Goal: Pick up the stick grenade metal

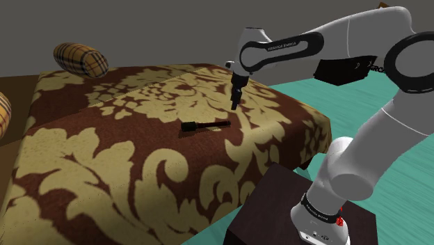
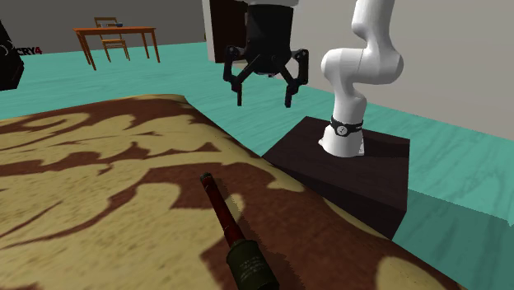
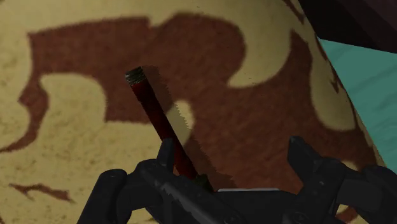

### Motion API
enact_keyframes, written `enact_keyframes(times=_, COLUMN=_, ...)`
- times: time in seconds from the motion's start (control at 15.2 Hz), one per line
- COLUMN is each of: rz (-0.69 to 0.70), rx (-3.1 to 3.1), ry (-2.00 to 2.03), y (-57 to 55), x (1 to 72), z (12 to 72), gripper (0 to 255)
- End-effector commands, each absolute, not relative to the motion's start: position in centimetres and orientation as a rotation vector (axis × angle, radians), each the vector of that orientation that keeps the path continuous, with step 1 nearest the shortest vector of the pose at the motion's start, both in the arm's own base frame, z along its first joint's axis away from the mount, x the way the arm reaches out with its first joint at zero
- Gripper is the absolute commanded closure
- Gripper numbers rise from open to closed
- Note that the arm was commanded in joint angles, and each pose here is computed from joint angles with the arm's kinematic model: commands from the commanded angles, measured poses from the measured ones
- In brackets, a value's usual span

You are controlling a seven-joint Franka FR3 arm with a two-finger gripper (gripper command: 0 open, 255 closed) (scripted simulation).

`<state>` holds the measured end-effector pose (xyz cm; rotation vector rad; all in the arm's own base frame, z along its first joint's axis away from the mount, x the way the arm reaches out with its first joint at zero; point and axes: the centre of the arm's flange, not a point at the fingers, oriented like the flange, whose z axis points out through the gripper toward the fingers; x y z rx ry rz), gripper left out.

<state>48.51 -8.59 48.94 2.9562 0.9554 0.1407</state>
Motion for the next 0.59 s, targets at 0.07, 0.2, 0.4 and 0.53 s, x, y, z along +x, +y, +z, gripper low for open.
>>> enact_keyframes(times=0.07, rz=0.120, rx=2.924, ry=1.089, y=-9.3, x=51.6, z=46.2, gripper=0)
enact_keyframes(times=0.2, rz=0.105, rx=2.902, ry=1.173, y=-9.7, x=53.7, z=44.3, gripper=0)
enact_keyframes(times=0.4, rz=0.083, rx=2.865, ry=1.297, y=-10.0, x=56.7, z=41.5, gripper=0)
enact_keyframes(times=0.53, rz=0.068, rx=2.837, ry=1.380, y=-10.1, x=58.8, z=39.6, gripper=0)
